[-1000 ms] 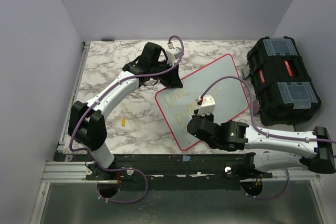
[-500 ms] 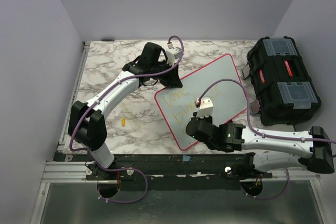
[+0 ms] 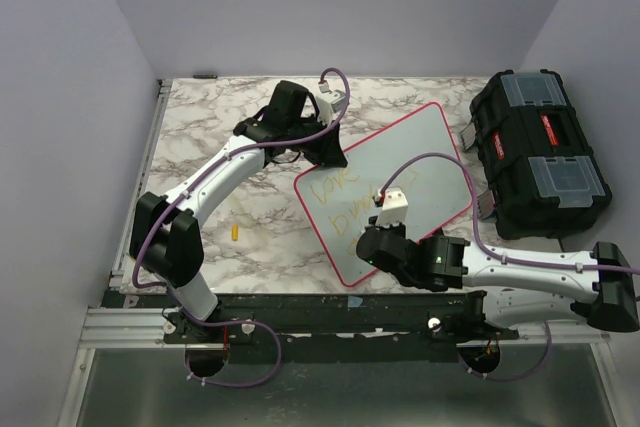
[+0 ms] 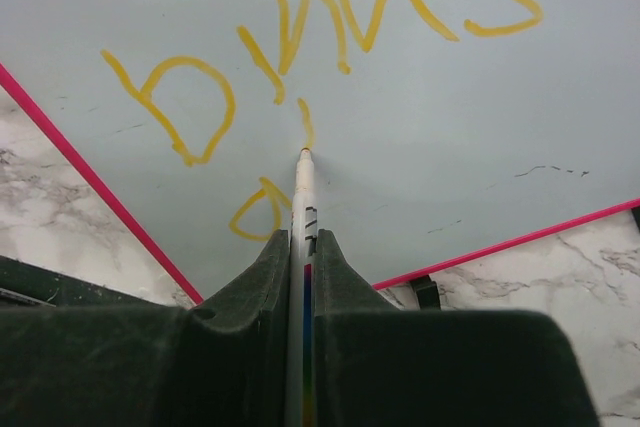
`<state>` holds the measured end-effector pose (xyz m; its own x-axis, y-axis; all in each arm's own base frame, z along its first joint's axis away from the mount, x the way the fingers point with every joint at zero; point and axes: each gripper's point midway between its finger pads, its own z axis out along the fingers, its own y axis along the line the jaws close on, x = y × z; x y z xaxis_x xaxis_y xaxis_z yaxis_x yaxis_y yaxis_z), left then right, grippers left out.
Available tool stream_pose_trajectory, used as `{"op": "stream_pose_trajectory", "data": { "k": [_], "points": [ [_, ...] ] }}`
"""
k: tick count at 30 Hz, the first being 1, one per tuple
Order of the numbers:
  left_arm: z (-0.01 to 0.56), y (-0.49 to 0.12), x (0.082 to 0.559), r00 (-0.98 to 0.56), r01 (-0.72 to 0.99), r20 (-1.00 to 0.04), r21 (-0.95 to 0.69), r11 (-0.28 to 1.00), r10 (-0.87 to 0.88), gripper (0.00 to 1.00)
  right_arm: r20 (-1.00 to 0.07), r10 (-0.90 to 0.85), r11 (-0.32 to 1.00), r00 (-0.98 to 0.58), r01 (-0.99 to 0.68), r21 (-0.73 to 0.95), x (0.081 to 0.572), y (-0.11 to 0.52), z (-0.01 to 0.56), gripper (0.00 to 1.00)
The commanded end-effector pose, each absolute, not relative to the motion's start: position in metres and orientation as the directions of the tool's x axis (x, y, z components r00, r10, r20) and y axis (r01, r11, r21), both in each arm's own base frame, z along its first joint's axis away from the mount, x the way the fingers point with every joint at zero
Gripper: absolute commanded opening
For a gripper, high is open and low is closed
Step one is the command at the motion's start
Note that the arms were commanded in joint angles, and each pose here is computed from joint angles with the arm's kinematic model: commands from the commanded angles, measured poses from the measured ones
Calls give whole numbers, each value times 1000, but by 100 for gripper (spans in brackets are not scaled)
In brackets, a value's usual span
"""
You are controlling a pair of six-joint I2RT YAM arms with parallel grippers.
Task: Write a sentence on the whiteboard
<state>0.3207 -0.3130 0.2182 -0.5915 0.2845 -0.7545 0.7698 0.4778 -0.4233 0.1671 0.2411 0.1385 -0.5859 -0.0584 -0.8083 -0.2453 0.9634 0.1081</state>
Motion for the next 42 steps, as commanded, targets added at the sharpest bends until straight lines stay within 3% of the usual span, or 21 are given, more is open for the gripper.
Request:
{"op": "stream_pose_trajectory", "data": {
  "k": [1,16,27,37,42],
  "points": [
    [226,-316,322,-504,825,-804,-338,453,316,0,-717,-104,963,-689,-249,100,148,236,97,1],
    [227,-316,322,-505,824,-804,-340,454,315,0,-649,-93,970,-755,-216,114,129,216,78,1],
    [227,-316,321,-504,825,-804,-340,452,315,0,-765,-38,989,-644,-132,62,162,217,128,1],
    [228,-316,321,-502,825,-806,-338,453,314,0,-846,134,953,-516,-166,252,179,235,202,1],
    [230,-315,321,-499,827,-809,-336,452,312,0,-853,127,969,-506,-121,215,182,226,197,1]
  ]
}}
